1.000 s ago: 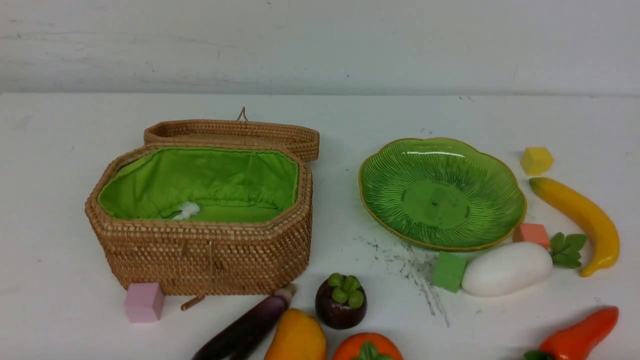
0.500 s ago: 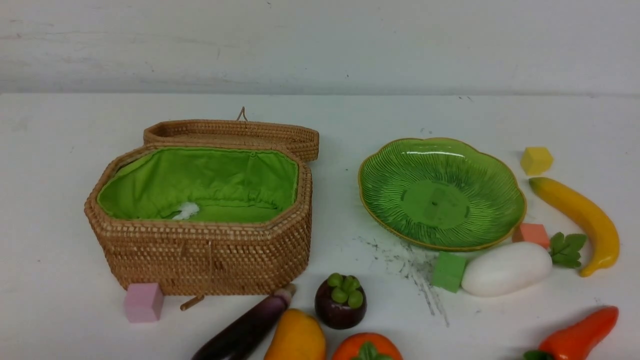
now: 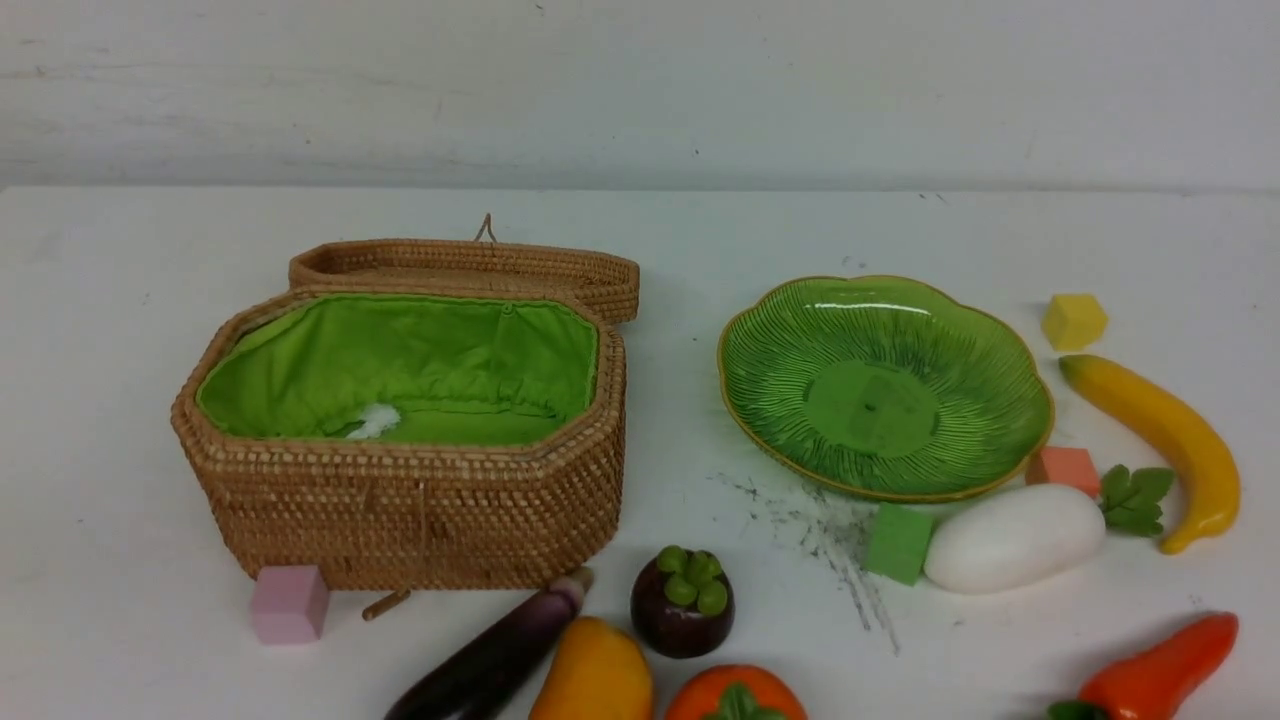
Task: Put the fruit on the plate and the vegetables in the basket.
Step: Use the left arm to grab an eggplant and put it into the left basket, then grab the mango with your left arm and place it on the right plate
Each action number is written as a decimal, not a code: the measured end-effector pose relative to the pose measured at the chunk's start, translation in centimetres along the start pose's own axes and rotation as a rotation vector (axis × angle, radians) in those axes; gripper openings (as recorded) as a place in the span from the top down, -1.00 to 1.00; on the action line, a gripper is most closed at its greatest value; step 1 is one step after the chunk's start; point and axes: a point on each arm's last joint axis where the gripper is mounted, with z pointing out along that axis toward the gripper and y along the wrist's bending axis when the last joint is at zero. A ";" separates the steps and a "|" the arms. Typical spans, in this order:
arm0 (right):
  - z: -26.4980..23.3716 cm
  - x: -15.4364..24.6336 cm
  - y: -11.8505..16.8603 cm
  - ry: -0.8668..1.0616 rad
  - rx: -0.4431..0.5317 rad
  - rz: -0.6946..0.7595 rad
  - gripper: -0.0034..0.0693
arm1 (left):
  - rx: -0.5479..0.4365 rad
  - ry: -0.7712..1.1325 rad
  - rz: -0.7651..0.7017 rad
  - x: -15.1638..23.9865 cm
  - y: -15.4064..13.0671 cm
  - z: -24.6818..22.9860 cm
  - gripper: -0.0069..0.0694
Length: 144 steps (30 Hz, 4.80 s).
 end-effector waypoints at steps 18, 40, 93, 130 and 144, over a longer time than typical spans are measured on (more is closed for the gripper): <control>0.0 0.0 0.0 0.000 0.000 0.000 0.25 | -0.033 1.169 0.323 11.5 0.3 13.6 0.17; 0.0 0.0 0.0 0.000 0.000 0.000 0.25 | 0.179 1.641 0.716 29.0 -3.8 19.0 -0.54; 0.0 0.0 0.0 0.000 0.000 0.000 0.25 | 0.243 1.186 0.833 10.7 -6.0 22.8 -0.92; 0.0 0.0 0.0 0.000 0.000 0.000 0.25 | 0.018 1.595 0.092 25.8 -7.4 16.9 -0.79; 0.0 0.0 0.0 0.000 0.000 0.000 0.25 | -0.046 1.666 0.093 30.1 -6.3 17.4 -0.62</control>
